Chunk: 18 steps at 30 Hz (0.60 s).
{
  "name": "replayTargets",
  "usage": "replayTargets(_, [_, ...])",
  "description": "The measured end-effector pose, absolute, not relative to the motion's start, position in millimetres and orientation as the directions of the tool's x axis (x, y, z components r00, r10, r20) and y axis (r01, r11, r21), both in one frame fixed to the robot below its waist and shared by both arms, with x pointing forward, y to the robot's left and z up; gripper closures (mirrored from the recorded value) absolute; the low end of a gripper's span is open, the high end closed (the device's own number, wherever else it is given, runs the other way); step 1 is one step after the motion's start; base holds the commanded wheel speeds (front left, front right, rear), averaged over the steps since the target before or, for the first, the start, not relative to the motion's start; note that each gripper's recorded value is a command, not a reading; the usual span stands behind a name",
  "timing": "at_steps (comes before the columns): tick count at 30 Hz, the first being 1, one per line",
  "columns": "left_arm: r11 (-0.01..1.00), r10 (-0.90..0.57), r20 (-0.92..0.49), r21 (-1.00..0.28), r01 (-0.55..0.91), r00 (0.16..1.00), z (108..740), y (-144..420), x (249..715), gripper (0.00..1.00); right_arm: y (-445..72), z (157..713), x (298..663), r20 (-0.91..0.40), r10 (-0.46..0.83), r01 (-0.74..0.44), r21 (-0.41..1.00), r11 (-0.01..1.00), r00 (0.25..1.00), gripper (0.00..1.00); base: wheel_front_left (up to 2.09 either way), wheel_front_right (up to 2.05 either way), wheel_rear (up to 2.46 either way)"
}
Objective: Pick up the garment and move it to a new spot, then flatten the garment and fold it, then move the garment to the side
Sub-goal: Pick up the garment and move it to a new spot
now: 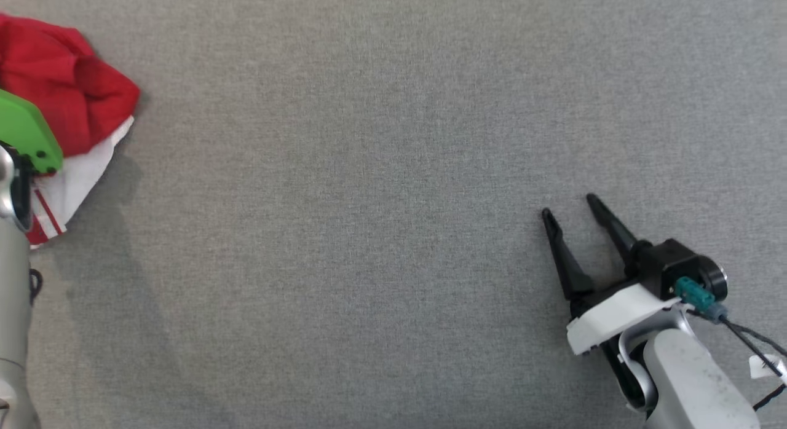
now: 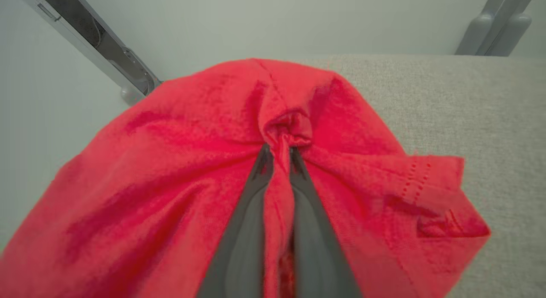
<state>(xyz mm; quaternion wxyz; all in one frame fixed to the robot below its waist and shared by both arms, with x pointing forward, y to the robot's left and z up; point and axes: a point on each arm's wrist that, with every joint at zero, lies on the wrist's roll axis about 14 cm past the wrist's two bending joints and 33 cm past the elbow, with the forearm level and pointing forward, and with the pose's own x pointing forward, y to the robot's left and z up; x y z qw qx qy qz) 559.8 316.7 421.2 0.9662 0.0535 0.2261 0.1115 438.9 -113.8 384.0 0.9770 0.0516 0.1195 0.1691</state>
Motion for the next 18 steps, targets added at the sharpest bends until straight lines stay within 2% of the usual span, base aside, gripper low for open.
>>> replayTargets(10, [0.989,0.109,-0.147,0.112,-0.093,0.983,561.7,298.2,562.9,1.0,-92.7,414.3,408.7,-0.165,0.355,-0.325,0.184,0.928,0.92,0.0,0.0,0.0,0.0])
replayTargets(18, [0.982,-0.186,0.027,-0.033,0.187,0.982,638.6,194.9,521.7,1.0,-101.5,435.6,384.6,-0.124,0.316,-0.292,0.177,0.94,0.941,0.0,0.0,0.0,0.0])
